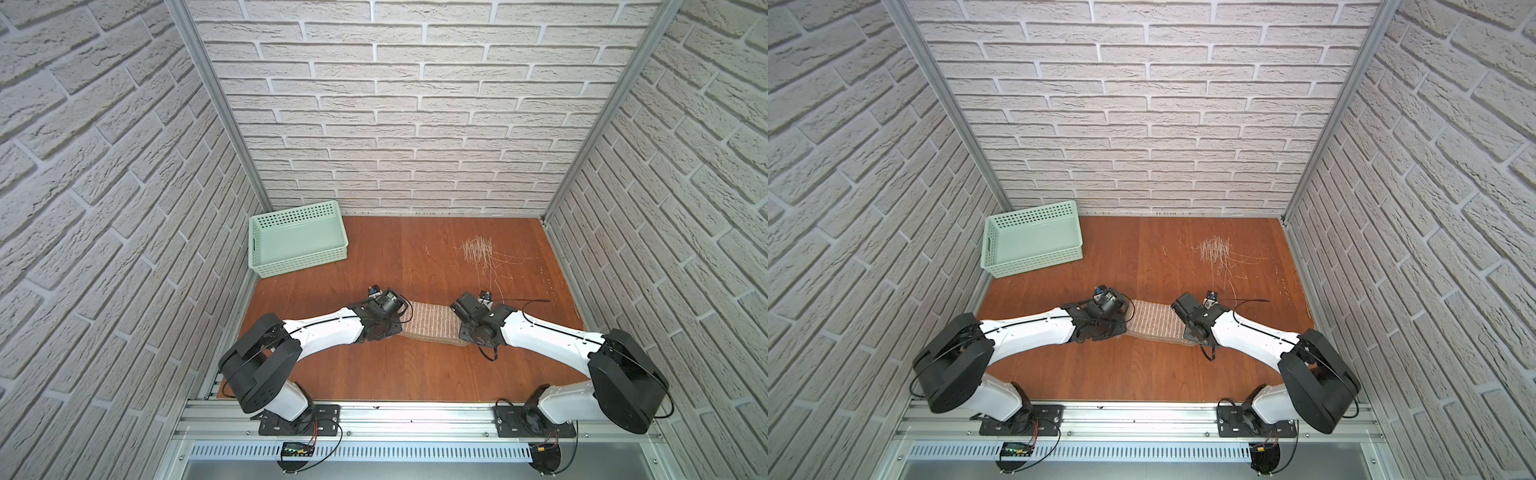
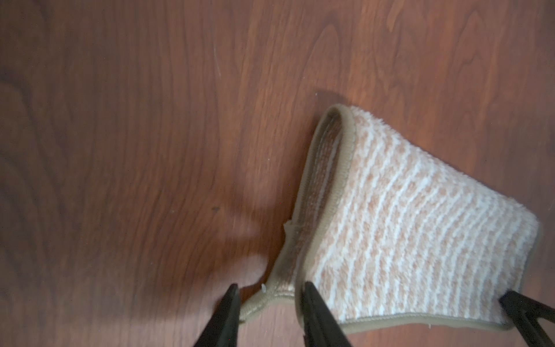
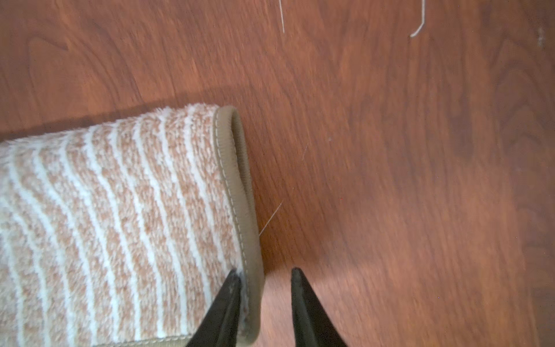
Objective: Fold the square dishcloth
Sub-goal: Smooth out the cleaning item at the center of the board.
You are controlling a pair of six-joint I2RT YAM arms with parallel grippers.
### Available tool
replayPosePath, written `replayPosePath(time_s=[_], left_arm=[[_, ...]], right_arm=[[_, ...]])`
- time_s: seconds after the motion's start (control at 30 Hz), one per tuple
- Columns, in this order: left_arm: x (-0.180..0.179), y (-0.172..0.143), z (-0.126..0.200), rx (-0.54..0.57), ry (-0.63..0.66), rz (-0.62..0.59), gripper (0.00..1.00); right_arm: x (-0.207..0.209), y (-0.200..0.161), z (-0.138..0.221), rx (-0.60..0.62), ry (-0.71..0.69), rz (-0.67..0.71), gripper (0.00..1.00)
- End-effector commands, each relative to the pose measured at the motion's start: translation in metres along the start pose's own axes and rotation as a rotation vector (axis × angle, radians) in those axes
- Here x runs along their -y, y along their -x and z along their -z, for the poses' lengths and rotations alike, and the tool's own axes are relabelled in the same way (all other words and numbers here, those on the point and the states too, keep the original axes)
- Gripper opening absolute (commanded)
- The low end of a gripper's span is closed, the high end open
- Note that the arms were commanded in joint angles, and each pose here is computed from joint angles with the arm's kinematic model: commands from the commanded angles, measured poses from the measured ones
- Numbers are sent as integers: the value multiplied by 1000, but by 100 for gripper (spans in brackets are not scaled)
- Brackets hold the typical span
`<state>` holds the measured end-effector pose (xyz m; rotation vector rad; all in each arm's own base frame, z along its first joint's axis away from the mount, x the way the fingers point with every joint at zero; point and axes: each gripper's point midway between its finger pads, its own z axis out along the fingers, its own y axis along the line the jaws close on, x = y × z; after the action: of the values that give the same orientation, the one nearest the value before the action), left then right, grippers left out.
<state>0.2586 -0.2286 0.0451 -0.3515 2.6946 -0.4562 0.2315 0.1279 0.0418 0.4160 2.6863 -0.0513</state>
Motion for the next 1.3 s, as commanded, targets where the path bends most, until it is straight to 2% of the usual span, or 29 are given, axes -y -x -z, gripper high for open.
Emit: replayPosePath(time_s=[0.0, 0.17, 0.37, 0.63, 0.77, 0.93, 1.07, 1.27], left_arm=[[0, 8, 11, 46, 6, 12, 37], [2, 15, 20, 75, 7, 5, 38], [3, 12, 16, 59, -4, 8, 36], [50, 30, 21, 88, -126, -37, 30], [74, 39, 7, 88, -164, -65, 28], [84, 46, -26, 47, -172, -54, 20], [76, 49, -52, 8, -158, -17, 17], [35, 58, -76, -3, -66, 62, 12]], right_arm=[[13, 5, 10, 38, -35, 16, 34], [16, 12, 20, 68, -30, 9, 35], [12, 6, 14, 47, -11, 1, 31], [9, -9, -5, -5, -5, -23, 29], [9, -14, -11, -17, -16, -23, 28], [12, -18, -17, -25, -30, -23, 27], [14, -21, -22, -29, -35, -20, 27], [7, -18, -27, -27, -22, 8, 27]])
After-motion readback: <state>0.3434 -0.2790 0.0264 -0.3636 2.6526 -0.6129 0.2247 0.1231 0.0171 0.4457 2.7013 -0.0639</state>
